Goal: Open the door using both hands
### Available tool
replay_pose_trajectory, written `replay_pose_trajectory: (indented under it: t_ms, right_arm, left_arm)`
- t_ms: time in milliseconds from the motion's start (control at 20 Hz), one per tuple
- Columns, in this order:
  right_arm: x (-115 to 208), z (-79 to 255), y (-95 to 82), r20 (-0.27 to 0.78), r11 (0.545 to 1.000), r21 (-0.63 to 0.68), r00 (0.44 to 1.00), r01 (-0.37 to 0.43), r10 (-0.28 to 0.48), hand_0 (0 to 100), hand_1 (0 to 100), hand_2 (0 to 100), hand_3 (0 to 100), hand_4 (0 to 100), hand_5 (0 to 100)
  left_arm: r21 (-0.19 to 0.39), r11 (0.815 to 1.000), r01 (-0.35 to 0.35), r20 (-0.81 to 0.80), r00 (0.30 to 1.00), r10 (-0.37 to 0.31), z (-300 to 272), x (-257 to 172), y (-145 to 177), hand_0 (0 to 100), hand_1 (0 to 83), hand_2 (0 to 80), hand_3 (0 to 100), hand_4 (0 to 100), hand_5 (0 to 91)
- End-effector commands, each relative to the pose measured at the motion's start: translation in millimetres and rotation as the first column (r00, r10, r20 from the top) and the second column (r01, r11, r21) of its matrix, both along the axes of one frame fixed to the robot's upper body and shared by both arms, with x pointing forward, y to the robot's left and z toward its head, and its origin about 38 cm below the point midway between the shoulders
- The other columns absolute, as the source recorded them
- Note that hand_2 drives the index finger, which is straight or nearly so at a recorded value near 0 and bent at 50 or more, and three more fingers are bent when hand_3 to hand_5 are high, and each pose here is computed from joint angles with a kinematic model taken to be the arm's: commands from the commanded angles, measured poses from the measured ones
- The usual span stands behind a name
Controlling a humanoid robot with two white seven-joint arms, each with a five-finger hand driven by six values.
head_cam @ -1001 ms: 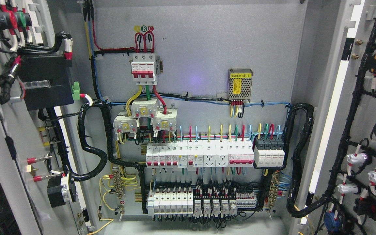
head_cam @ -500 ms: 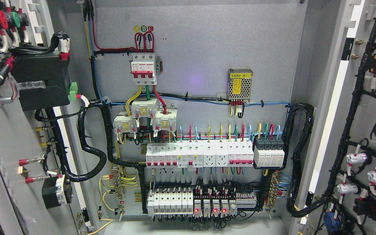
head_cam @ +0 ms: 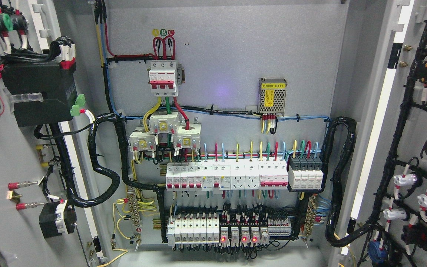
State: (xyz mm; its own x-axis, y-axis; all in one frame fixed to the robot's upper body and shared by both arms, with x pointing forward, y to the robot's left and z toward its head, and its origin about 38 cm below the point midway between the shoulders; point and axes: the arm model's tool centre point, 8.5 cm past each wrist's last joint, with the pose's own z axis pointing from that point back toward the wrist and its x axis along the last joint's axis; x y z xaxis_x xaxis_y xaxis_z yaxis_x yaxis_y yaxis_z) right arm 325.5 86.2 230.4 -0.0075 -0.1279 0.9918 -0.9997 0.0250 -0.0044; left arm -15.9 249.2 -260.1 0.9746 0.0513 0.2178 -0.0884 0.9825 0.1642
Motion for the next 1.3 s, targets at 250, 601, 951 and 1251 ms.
replay_pose_trajectory:
  t_ms: [250,601,951,1251]
  right_arm:
    - [6.8,-6.5,17.2,-0.022,0.999,-0.033,1.0,-0.013,0.012,19,0,0,0,0,0]
    - [5.2,4.5,21.9,0.017,0.999,-0.039,0.999,-0.032,0.033,19,0,0,0,0,0]
    - [37.4,-8.4,-27.4,-0.021,0.994,-0.021,0.994,0.103,-0.104,19,0,0,0,0,0]
    - [41.5,-21.6,-76.5,-0.012,0.981,-0.04,0.981,0.191,-0.192,19,0,0,0,0,0]
  left_arm:
    - [0.051,0.979,0.195,0.341,0.918,-0.201,36.2,91.7,16.6,0,0.0,0.0,0,0,0.0]
    - [0.066,0.964,0.257,0.467,0.846,-0.257,66.0,125.3,29.6,0,0.0,0.0,0,0,0.0]
    - [-0.026,0.938,0.346,0.572,0.775,-0.27,101.8,151.0,25.3,0,0.0,0.0,0,0,0.0]
    - [-0.042,0.909,0.415,0.629,0.718,-0.298,121.4,163.1,6.2,0,0.0,0.0,0,0,0.0]
